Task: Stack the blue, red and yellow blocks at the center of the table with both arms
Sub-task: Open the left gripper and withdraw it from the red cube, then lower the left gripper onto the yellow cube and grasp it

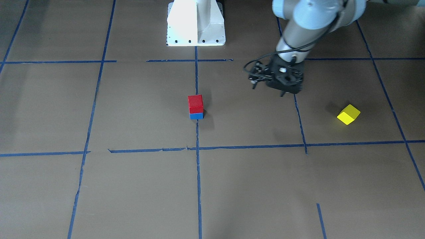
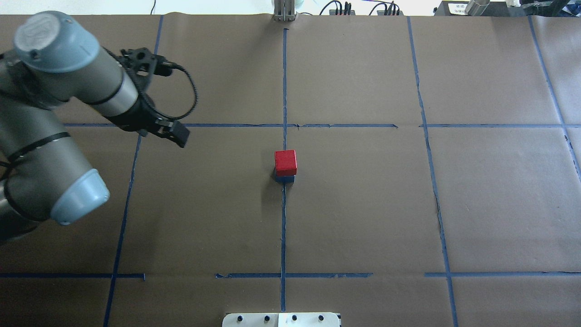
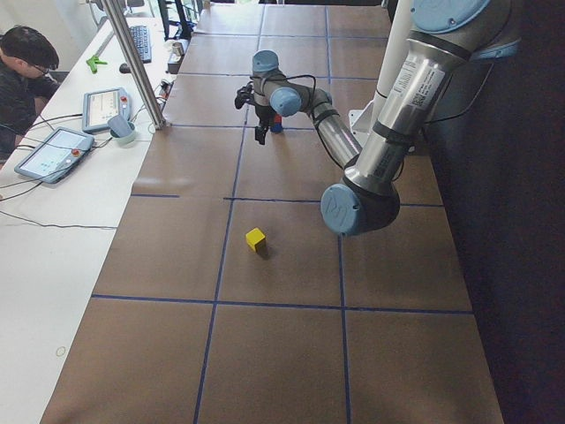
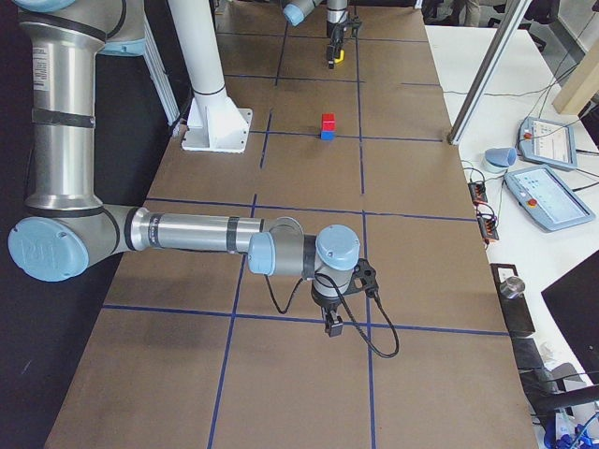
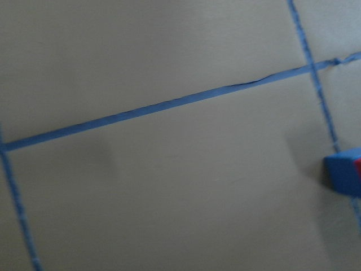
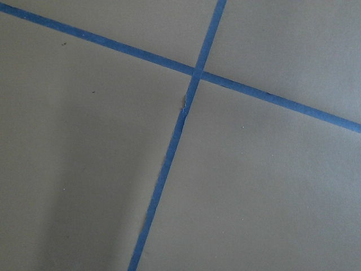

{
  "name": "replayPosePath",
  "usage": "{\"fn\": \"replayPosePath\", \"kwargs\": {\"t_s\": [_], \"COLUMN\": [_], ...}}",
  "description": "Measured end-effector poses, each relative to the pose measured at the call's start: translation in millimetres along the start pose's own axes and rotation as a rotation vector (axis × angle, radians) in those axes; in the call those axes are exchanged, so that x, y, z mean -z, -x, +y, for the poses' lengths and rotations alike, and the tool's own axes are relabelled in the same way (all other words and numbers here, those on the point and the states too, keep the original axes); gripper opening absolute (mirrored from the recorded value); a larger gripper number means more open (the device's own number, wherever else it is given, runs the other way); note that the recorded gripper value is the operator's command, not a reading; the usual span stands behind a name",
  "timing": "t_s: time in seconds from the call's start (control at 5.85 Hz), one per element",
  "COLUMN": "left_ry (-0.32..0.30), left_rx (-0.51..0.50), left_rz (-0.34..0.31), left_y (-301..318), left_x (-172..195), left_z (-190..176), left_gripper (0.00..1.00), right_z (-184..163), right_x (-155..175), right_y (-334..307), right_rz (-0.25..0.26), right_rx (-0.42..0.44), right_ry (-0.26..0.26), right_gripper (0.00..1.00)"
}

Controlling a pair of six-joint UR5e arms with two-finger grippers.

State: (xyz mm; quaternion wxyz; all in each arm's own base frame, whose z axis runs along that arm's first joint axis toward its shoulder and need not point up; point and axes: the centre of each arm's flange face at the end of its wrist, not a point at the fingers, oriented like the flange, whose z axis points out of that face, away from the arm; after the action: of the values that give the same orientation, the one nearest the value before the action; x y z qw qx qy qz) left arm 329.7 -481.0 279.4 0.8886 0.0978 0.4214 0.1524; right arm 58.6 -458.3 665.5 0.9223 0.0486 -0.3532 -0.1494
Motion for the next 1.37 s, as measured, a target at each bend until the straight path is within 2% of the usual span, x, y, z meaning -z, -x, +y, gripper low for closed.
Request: {"fn": "replayPosePath", "kwargs": {"t_s": [0.34,0.51,0.85,1.03,1.37], "left_ry": [0.062,0.084,0.057,0.048,0.074], "left_rx": [-0.277,-0.387,-0.465,-0.470,-0.451], "left_rz": [-0.016,-0.028,-0.027,-0.027,-0.032], "left_y": [122.8,165.1,233.6,255.8,280.7], "left_x": [10.7,7.1,-39.5,-59.2,-83.0], "left_z": [37.6,53.1,70.0,72.2,73.6], "left_gripper": [1.00,1.00,0.99,0.99,0.99], "right_z": [0.0,0.0,-0.2,-0.2,-0.3], "right_x": [0.4,0.6,0.6,0.6,0.5], "right_y": [-0.1,0.1,0.3,0.4,0.5], "right_rz": [-0.001,-0.001,-0.001,-0.001,-0.001], "right_rx": [0.000,0.000,0.000,0.001,0.001], "right_ry": [-0.001,-0.002,-0.002,-0.001,-0.001], "right_gripper": [1.00,1.00,1.00,1.00,1.00]}}
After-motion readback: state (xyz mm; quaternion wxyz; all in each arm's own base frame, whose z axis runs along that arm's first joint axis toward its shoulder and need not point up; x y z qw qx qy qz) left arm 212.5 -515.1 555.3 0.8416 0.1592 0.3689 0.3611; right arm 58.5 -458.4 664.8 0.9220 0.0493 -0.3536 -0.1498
